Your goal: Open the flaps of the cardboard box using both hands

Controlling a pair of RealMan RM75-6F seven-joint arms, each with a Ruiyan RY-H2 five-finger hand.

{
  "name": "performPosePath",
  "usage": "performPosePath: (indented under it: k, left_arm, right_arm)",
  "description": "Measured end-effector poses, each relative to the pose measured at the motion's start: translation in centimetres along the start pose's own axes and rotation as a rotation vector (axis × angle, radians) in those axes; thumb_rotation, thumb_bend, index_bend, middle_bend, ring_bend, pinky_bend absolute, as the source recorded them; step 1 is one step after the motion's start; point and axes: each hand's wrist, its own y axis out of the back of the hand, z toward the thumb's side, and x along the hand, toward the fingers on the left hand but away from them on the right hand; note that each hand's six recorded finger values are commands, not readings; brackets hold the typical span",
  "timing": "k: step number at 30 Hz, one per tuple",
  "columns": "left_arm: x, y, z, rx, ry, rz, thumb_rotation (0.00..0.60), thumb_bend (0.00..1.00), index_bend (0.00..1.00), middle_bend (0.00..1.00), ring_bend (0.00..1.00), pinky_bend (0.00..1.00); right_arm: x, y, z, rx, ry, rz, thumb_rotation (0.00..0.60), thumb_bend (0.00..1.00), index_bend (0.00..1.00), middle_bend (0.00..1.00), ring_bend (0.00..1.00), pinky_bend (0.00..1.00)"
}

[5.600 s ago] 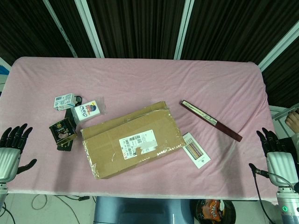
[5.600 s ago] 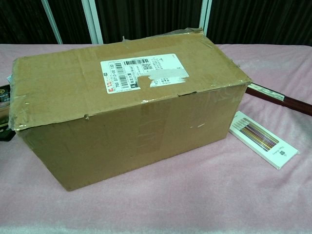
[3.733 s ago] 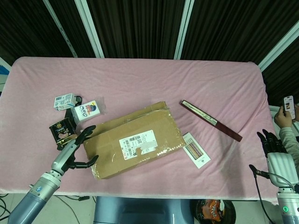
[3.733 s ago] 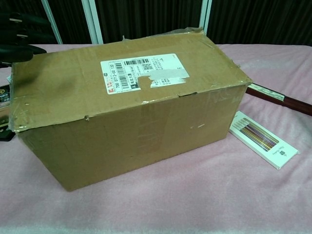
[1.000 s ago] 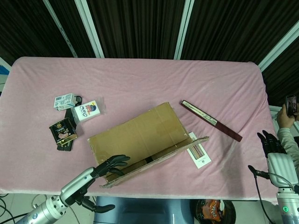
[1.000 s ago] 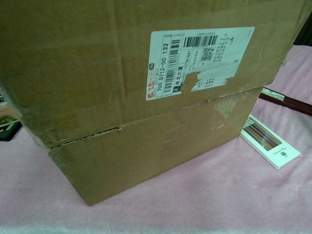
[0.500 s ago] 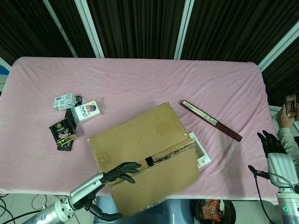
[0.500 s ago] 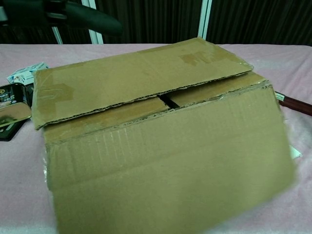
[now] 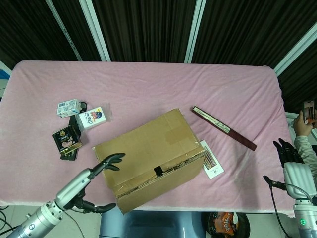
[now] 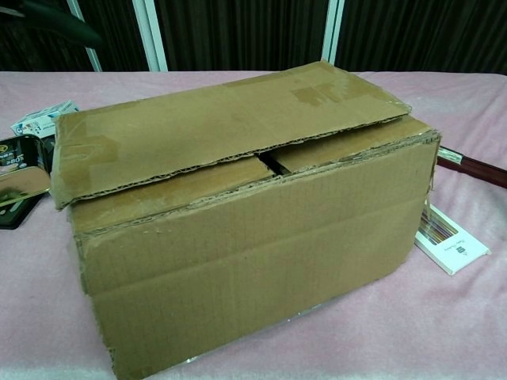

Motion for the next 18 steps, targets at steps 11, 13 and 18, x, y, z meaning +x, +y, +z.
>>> performPosePath:
  k: [11, 13, 18]
  left_arm:
    - [-5.3, 8.2, -5.9, 0.735, 0.204, 0.338, 0.6, 0.2, 0.0, 0.02, 0.05, 0.16]
    - [-6.9, 9.5, -7.5, 0.817, 0.25, 0.394, 0.6, 0.2, 0.0, 0.01, 0.04, 0.16]
    - [-10.3, 11.4, -10.2, 0.862, 0.347, 0.507, 0.6, 0.2, 0.0, 0.01, 0.04, 0.15]
  right_arm:
    - [0.0, 0.3, 0.6, -0.009, 0.008, 0.001, 0.6, 0.22, 0.0, 0.0, 0.0, 0.21]
    - [0.0, 0.5, 1.1, -0.029, 0.014, 0.0, 0.6, 0.22, 0.0, 0.0, 0.0, 0.21]
    - [0.1, 1.3, 3.3, -0.129, 0.035, -0.003, 0.6, 0.23, 0.0, 0.0, 0.0, 0.21]
